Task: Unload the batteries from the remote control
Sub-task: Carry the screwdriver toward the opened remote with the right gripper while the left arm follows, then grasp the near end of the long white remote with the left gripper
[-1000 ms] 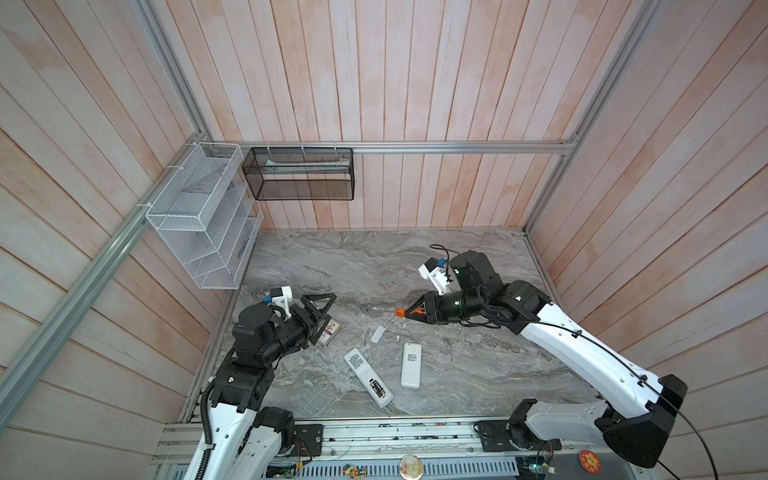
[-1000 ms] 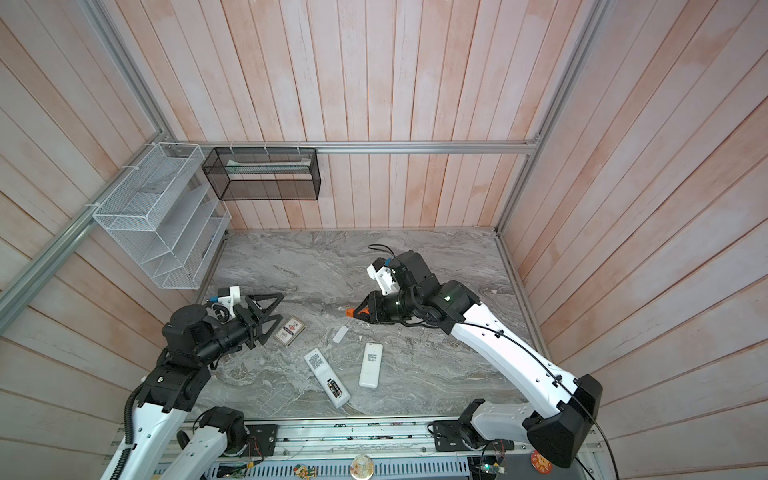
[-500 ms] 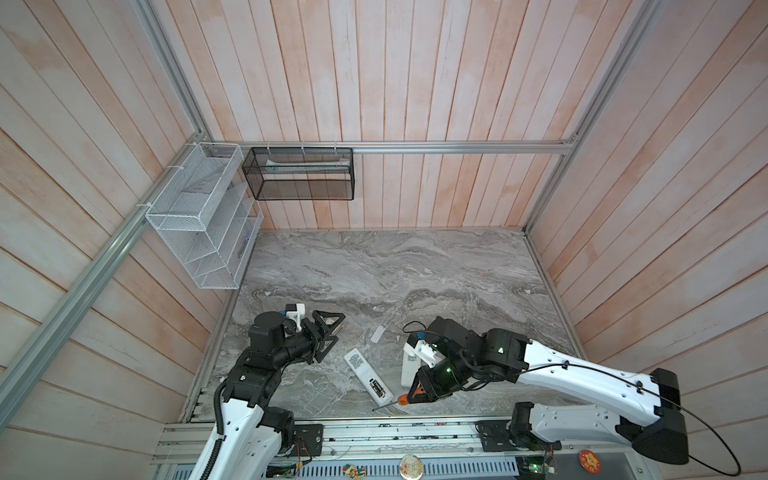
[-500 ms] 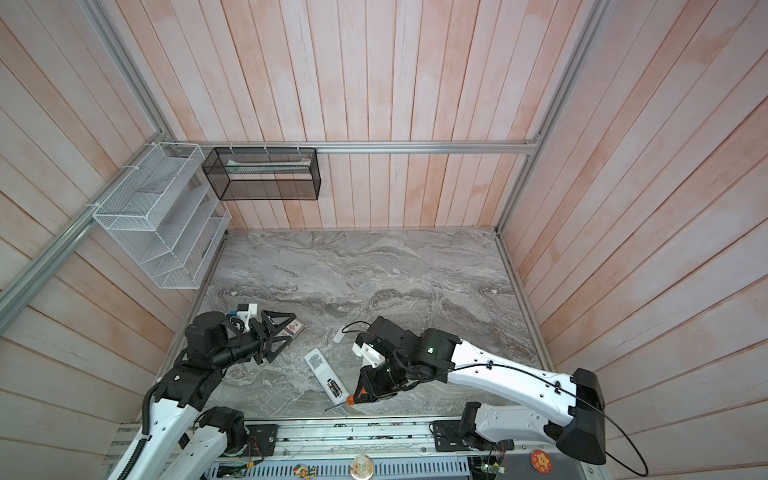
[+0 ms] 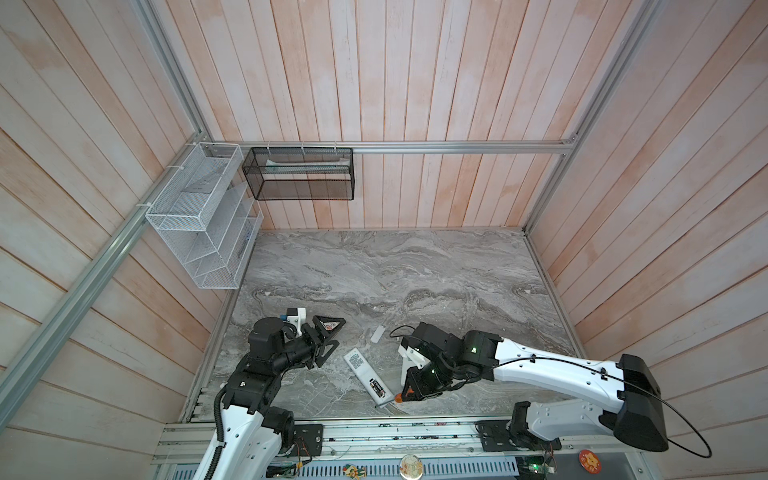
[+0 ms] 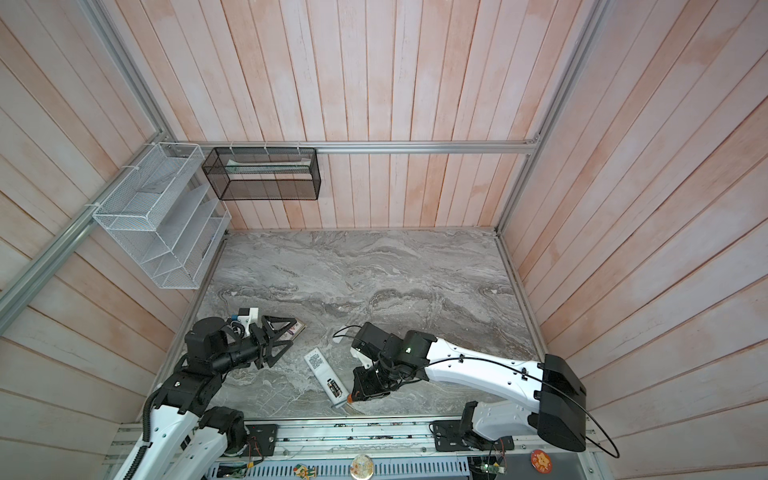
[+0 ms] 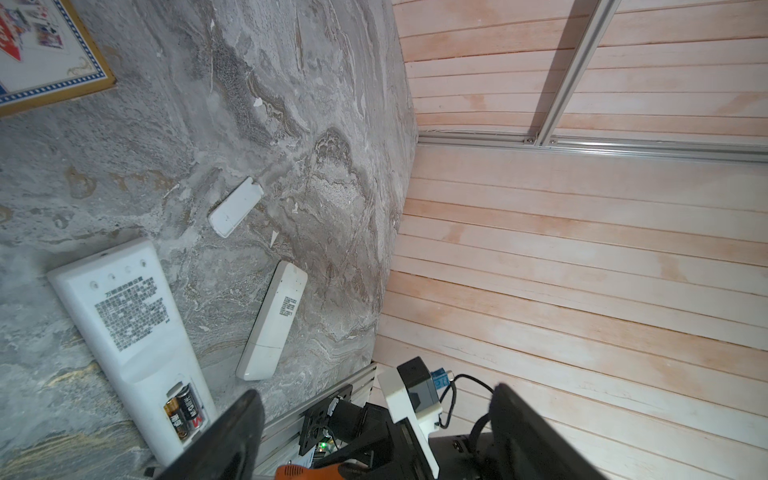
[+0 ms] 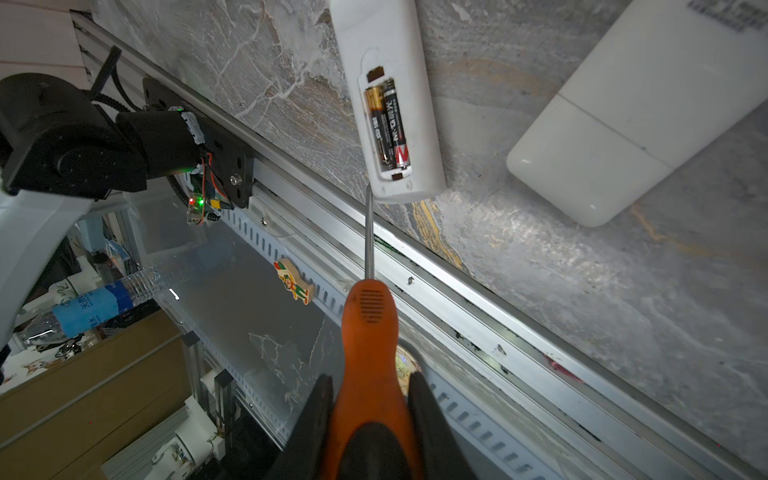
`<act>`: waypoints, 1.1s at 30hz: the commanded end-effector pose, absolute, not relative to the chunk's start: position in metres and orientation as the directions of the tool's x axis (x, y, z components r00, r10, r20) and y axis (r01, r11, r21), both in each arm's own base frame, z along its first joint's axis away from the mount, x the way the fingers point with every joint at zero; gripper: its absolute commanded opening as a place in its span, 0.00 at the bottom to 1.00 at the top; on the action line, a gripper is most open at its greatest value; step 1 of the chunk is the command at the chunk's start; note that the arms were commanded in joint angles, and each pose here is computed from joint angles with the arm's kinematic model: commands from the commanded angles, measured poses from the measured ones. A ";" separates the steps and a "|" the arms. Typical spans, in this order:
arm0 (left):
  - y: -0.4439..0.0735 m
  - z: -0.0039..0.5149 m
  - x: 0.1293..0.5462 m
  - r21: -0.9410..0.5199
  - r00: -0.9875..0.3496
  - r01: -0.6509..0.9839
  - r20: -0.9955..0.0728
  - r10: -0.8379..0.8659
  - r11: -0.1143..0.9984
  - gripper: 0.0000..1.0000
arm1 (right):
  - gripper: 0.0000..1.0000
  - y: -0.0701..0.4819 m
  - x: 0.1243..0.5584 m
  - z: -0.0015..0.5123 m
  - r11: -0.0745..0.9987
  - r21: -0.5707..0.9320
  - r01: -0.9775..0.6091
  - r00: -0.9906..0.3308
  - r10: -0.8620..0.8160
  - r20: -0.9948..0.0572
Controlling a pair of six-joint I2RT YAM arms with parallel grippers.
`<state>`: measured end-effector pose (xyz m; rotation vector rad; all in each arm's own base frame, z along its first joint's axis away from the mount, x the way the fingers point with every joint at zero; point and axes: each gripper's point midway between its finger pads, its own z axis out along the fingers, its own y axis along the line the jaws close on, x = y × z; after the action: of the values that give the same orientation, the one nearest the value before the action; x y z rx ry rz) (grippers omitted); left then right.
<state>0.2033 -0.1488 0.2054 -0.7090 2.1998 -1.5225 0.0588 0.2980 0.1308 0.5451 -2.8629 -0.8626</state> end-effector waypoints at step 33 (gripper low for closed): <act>-0.210 0.266 0.209 -0.279 -0.532 0.767 -0.780 0.330 0.578 1.00 | 0.00 0.225 0.133 0.227 0.831 0.517 -0.205 -0.962 -0.075 -0.261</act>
<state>0.2125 -0.2105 0.2682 0.4727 2.2961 -1.0534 0.1193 0.2416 0.2242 0.2815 -3.1588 -1.0151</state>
